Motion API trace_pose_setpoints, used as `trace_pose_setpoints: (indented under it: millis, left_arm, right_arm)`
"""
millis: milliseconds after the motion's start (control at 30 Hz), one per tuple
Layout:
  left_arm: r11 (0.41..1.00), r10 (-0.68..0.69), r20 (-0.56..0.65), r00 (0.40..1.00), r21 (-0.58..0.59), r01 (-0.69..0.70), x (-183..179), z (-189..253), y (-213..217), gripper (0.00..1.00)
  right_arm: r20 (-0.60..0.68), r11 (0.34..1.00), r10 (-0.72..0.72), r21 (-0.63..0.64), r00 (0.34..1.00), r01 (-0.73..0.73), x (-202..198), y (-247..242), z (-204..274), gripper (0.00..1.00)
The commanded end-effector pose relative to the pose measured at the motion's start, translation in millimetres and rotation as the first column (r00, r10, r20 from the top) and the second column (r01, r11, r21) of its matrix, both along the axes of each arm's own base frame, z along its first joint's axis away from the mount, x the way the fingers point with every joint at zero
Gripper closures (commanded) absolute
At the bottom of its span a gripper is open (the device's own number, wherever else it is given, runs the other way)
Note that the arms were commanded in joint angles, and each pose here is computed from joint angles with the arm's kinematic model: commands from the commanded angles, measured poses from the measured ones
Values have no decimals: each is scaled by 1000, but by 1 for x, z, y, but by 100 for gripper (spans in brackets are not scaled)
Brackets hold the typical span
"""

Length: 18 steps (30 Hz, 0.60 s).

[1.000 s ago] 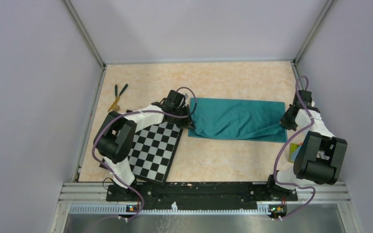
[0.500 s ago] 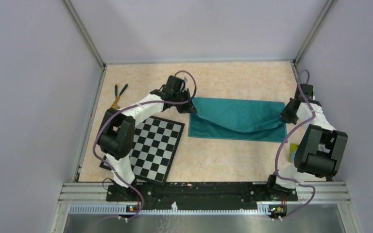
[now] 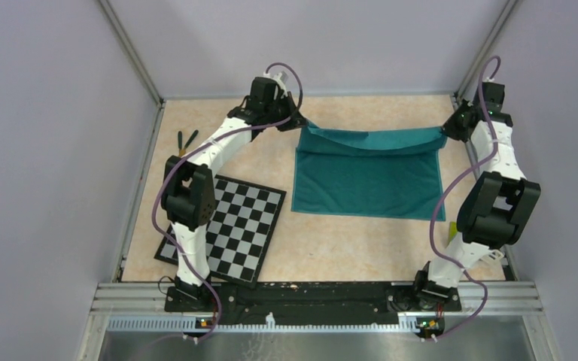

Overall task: Fold the napkin into a case and place the utensils inside
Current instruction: Fold and flatten the napkin at the center of the board.

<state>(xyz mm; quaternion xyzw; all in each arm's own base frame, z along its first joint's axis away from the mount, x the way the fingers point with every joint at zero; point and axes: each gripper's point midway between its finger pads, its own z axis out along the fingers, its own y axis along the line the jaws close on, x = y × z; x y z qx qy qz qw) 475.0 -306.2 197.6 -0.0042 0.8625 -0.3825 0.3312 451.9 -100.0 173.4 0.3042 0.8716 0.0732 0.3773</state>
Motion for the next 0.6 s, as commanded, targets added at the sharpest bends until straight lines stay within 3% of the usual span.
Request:
trace_pose_setpoints:
  millis: [0,133,267,567]
  left_arm:
    - [998,-55,153,987,-28,60,10,44,-6,100]
    - [998,-41,205,978,-27,48,10,62,-1,100]
    - [997,-60,170,984,-29,66,-7,53,2,100]
    - [990,-138,-137,981,-35,134,-96,-43,17,100]
  right_arm:
    - [54,999,32,8,998,-32,8,7,31,100]
    - [67,999,41,6,997,-42,6,9,39,100]
    - [50,1000,29,-14,998,-28,-11,9,39,100]
    - [-130,999,-18,-38,991,13,-83,8,-32,100]
